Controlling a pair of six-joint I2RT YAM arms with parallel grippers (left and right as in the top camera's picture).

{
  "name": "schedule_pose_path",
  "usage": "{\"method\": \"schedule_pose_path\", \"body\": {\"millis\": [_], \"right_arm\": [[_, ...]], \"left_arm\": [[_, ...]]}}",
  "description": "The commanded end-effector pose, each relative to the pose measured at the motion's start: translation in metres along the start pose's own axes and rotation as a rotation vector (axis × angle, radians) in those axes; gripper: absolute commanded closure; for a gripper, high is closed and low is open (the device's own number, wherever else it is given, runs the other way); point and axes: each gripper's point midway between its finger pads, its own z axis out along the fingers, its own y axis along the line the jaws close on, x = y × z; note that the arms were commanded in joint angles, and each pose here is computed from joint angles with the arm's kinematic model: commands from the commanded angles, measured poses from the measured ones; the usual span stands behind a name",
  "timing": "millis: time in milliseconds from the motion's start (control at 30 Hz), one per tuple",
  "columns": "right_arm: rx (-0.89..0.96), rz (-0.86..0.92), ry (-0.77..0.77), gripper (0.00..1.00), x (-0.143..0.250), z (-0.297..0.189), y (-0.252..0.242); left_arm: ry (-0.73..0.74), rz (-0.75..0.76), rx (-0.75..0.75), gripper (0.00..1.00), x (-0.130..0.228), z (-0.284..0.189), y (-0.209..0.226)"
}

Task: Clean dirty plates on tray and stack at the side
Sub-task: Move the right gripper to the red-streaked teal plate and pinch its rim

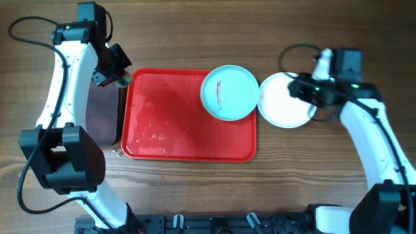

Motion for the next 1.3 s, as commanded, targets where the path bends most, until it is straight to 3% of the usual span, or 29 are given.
{"method": "schedule_pose_path", "body": {"millis": [0,367,567,933,1267], "right_arm": [[0.076,0.03,-0.013,0.49,0.002,0.004,0.0],[-0.079,-0.062,0.131,0.5,0.031,0.05,0.041],[-0.019,-0.034,0.218,0.64,0.054,0.084,0.034],[-0.092,-0.084,0.224,0.74,0.057,0.086,0.052],[-0.053,-0.086,0.188,0.78,0.054,0.09,0.055]], "left_arm": [[-0.016,-0.013,-0.011,0.96,-0.001,-0.003,0.003],[-0.016,-0.013,-0.01,0.96,-0.001,-0.003,0.003],[-0.016,-0.013,-0.011,0.96,-0.001,-0.003,0.003],[-0.016,-0.014,-0.01,0.96,-0.001,-0.003,0.003],[-0.016,-0.013,-0.01,0.96,-0.001,-0.003,0.003]]}}
